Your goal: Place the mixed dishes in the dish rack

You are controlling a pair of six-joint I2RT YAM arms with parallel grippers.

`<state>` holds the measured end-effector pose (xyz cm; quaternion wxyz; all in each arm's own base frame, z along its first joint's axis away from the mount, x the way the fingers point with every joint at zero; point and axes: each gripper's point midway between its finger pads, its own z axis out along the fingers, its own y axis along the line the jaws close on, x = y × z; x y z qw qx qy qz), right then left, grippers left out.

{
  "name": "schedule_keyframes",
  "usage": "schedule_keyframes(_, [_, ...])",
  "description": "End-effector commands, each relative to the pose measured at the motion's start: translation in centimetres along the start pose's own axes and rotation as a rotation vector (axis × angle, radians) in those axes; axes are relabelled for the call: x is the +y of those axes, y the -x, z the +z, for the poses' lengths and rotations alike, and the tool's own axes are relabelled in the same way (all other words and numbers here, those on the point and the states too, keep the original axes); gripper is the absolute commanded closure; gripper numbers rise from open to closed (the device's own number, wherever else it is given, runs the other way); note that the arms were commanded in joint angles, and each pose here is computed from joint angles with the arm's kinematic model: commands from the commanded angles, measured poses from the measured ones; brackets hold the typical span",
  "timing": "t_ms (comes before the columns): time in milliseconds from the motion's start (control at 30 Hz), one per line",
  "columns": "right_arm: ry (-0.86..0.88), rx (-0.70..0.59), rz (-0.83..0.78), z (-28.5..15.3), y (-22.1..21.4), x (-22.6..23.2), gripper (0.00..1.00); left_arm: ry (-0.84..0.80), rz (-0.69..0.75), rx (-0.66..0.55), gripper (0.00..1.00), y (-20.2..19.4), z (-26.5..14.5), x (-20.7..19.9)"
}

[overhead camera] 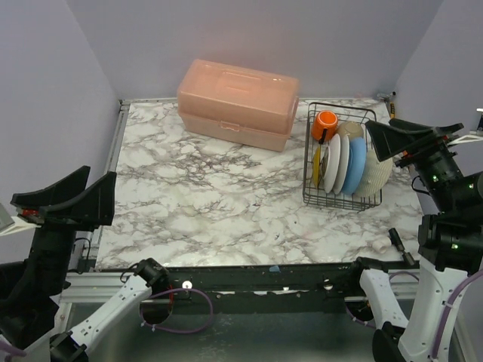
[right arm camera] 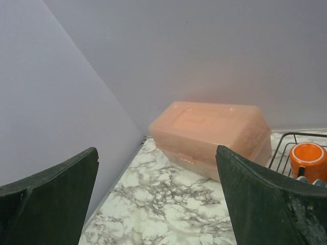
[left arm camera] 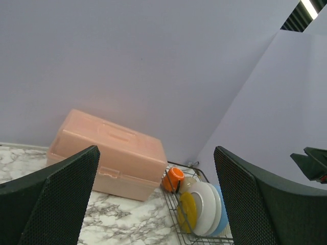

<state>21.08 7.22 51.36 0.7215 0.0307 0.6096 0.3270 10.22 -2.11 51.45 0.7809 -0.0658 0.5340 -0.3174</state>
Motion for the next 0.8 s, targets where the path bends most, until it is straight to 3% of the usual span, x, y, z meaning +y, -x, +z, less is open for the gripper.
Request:
schedule_keyframes(0, [0.015,-0.04,0.034,0.8,0.6,-0.2,0.01,0.018,0.013,0.004,0.07,0.7,-1.8,0.8])
schedule_keyframes(567, [-0.027,-0.128,-0.002,-0.1,2.0,-0.2,0.0,0.049,0.047,-0.011,0.05,0.7,-1.9,1.6])
schedule_keyframes(767, [-0.075,-0.092,0.005,-0.1,2.1,-0.6,0.0,0.05,0.061,-0.02,0.04,0.6,-1.8,1.8])
